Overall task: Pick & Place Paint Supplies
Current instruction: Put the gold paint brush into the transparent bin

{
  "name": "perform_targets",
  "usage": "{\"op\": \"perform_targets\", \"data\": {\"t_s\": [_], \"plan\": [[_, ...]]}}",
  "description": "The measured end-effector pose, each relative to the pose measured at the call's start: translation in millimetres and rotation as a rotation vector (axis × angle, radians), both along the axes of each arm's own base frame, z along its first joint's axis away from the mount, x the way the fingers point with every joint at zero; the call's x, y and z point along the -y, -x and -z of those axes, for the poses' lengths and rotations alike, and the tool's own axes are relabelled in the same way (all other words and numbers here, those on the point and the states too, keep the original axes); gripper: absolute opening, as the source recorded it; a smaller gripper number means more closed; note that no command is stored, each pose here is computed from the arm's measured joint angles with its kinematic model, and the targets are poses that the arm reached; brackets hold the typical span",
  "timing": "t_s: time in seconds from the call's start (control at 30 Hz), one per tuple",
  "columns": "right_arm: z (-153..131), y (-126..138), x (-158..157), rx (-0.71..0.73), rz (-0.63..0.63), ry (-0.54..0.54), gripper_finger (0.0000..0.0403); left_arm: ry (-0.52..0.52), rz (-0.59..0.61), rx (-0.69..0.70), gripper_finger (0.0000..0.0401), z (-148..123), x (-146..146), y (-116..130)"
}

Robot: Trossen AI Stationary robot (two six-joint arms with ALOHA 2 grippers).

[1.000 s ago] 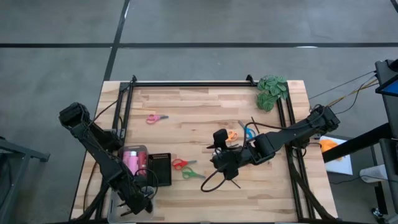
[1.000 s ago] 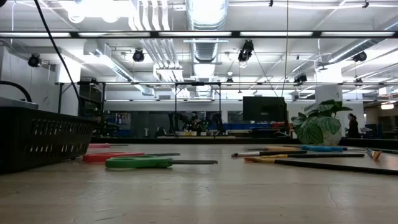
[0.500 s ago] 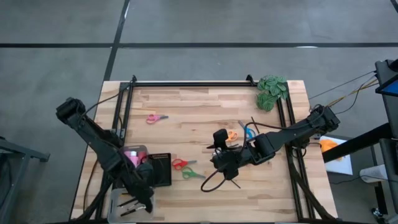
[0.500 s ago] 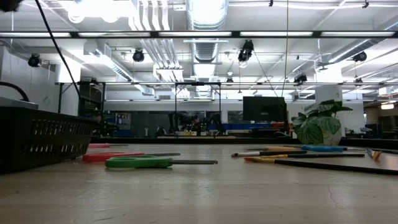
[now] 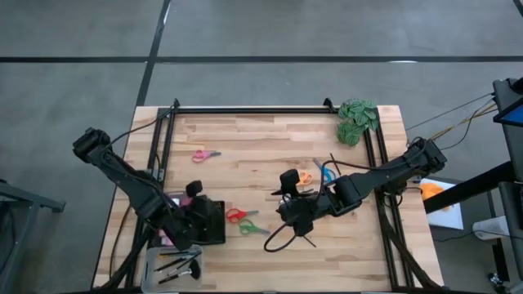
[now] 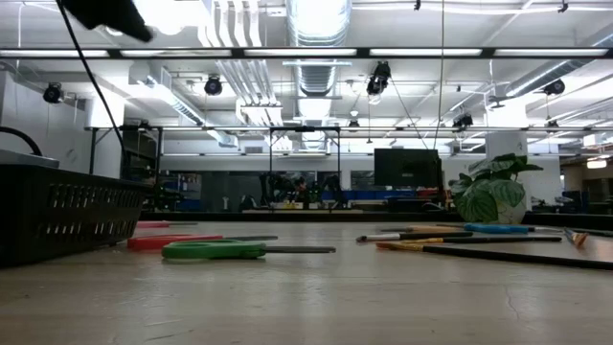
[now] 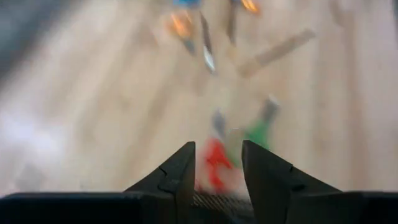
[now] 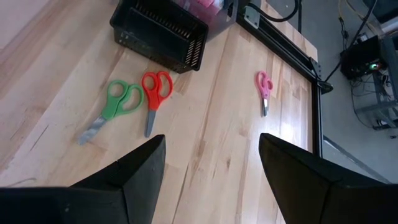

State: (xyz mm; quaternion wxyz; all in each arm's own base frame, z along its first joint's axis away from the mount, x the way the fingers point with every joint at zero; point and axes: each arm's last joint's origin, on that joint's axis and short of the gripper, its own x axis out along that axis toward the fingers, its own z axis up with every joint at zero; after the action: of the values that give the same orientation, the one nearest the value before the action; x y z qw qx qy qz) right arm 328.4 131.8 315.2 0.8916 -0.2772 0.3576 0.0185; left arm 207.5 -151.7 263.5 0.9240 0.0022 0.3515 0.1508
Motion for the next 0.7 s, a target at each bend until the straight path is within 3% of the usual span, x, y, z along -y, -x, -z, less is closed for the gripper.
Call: {"op": "perform_targets", "data": {"t_s": [0.1,0.23,0.7], "plan": [[0.0,0.0,0.0,0.0,-0.001,0.001,0.0257,-0.165,-0.013,0.109,0.0134,7.5,-1.9,-4.7],[0.0,0.0,0.0,0.0,-0.001,0.001,0.0257,-0.275,-0.06,0.223,0.0134,16.4,-3.0,-8.9],[0.0,0.0,0.0,0.0,-0.001,0.001,0.0257,-0.311,-0.04,0.239,0.0134,24.4,-3.0,-9.5]]}}
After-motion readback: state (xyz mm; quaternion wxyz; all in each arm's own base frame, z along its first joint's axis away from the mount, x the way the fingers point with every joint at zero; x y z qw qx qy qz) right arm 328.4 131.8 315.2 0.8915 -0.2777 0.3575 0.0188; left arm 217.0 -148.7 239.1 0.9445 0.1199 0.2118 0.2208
